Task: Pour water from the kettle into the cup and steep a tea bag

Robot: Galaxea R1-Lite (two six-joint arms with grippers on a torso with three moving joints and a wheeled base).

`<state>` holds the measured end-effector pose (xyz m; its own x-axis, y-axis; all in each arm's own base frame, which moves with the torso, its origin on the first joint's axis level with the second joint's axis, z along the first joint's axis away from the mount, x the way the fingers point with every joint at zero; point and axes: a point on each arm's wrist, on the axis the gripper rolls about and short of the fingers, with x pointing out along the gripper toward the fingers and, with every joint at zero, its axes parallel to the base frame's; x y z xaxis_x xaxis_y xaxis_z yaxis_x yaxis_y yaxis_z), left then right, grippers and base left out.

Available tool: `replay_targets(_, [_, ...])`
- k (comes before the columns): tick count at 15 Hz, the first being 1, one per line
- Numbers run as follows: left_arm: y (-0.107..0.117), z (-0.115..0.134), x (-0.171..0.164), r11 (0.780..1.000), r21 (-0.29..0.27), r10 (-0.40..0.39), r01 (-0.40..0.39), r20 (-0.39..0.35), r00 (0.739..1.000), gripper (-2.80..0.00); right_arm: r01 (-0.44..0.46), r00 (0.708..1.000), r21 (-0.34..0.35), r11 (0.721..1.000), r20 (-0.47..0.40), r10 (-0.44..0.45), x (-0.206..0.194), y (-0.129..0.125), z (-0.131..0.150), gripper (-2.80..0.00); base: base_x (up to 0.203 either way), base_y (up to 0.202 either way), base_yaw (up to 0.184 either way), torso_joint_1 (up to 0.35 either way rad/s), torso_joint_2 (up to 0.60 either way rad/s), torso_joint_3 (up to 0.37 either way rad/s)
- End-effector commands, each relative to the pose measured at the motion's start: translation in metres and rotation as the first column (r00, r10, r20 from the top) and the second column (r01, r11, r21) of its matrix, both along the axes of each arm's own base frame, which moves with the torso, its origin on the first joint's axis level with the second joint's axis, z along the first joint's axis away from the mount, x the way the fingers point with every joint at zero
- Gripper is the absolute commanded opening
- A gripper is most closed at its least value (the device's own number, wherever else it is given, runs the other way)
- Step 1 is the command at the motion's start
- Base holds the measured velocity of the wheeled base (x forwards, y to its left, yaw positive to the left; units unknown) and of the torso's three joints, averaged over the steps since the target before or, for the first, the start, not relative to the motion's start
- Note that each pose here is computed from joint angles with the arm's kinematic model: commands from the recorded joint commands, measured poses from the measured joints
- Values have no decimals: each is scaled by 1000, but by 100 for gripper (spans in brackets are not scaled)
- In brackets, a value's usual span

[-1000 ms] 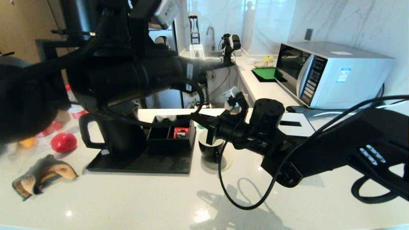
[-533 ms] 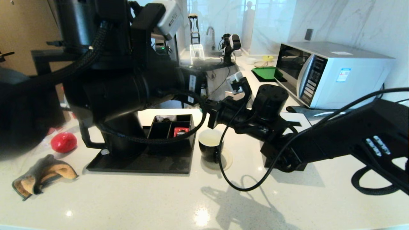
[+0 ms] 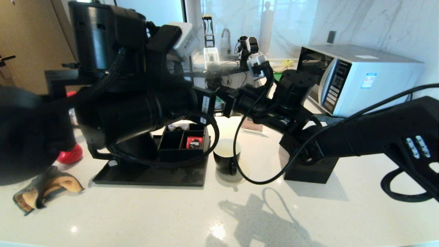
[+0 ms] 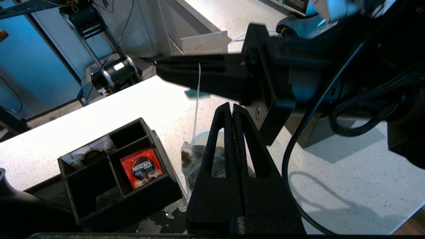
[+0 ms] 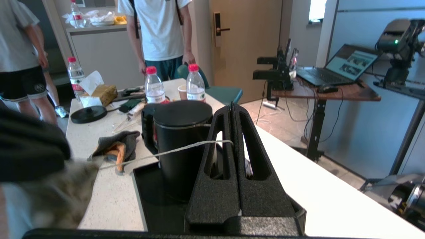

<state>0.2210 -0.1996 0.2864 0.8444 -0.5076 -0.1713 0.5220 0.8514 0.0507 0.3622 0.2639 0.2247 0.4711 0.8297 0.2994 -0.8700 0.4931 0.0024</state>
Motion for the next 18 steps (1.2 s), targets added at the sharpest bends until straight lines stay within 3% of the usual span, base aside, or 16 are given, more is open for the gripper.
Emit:
replay_targets(1, [-2, -4, 3, 1000, 9, 6, -6, -8, 1000, -280, -5, 1000, 14, 1000, 20, 4, -2, -1, 9, -280, 0, 0, 0, 0, 0, 0])
replay_targets(8, [-2, -9, 4, 1000, -15, 15, -16, -43, 999, -280, -4, 999, 21, 1000, 32, 4, -5, -3, 15, -280, 0, 0, 0, 0, 0, 0])
replay_targets(12, [1, -20, 1, 1000, 10, 16, -16, -70, 997, -280, -4, 999, 25, 1000, 38, 3, -6, -4, 18, -280, 0, 0, 0, 0, 0, 0])
replay_targets(13, [2, -20, 0, 1000, 13, 20, -19, -71, 997, 0, -3, 999, 25, 1000, 38, 2, -6, -4, 18, -280, 0, 0, 0, 0, 0, 0])
replay_targets(18, [2, -24, 0, 1000, 21, 21, -20, -82, 996, 0, -3, 999, 27, 1000, 41, 2, -7, -5, 20, -280, 0, 0, 0, 0, 0, 0])
